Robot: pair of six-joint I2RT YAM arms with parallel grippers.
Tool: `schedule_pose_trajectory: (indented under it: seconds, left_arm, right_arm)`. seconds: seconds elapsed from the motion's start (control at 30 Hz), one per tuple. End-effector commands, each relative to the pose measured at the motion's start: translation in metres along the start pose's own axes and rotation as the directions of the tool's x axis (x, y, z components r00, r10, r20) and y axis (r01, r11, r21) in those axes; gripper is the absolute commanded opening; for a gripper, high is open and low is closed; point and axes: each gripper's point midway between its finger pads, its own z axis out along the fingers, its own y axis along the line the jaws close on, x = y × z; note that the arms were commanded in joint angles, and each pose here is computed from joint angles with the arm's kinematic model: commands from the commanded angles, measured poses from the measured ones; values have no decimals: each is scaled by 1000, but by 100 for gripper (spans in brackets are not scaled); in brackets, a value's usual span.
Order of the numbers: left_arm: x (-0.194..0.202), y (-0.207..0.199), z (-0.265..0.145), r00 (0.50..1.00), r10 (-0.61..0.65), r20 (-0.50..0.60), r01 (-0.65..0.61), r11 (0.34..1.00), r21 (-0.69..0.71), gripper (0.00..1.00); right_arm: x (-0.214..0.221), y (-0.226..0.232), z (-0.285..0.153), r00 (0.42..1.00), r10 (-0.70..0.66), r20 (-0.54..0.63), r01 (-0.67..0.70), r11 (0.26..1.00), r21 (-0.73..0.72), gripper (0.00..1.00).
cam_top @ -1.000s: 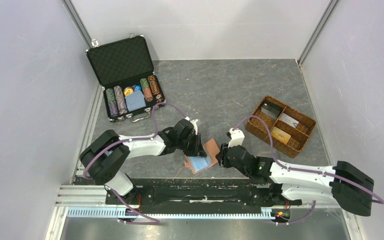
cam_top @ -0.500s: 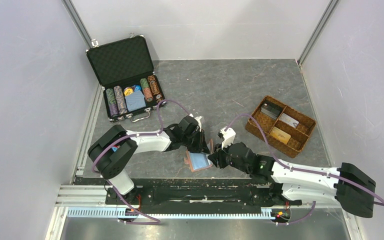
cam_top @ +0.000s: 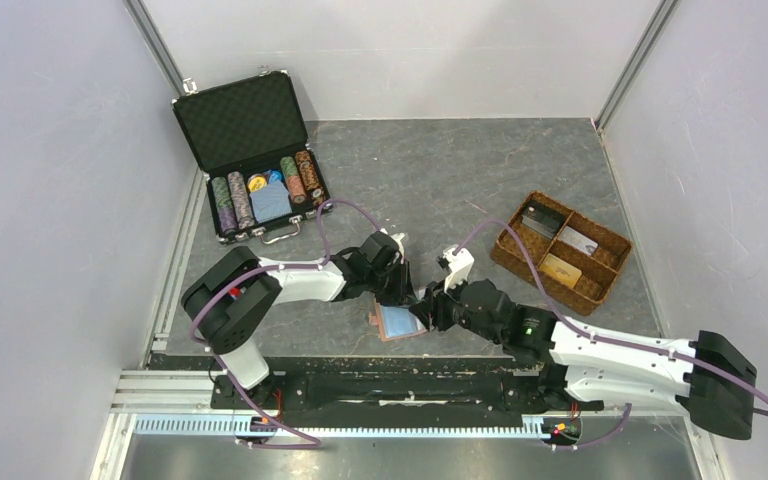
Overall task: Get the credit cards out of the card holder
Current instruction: Open the card holder at the center of the board.
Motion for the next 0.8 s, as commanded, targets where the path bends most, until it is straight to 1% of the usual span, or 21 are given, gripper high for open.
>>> schedule_pose_trajectory:
  seconds: [0.0,0.17,0.27,0.33,0.43,0.53,0.77]
  left_arm:
    - [-9,-5,2,1000,18,11,-18,1000,5,24]
    - [-11,-9,-3,1000,-4,26,4,1000,11,25]
    - [-14,-16,-12,999,-26,42,25,999,29,26]
    - [-19,-17,-19,997,-37,71,35,999,28,26]
    - [-19,-10,-31,995,-53,90,54,998,-11,26]
    - [-18,-3,-42,993,-36,111,41,998,-45,26]
    - [-5,24,-62,991,4,134,15,990,-141,26]
  right_arm:
    - [-28,8,-7,998,-5,67,5,1000,1,42]
    - [-12,-2,3,999,-14,38,13,999,34,36]
    - [-2,-5,10,1000,-5,26,4,999,37,33]
    - [9,-11,15,1000,2,7,-2,998,63,32]
    - [26,-22,21,1000,12,-27,-9,995,102,30]
    - [42,-36,23,999,29,-45,-21,988,150,28]
    - [73,-58,18,994,75,-77,-58,978,203,28]
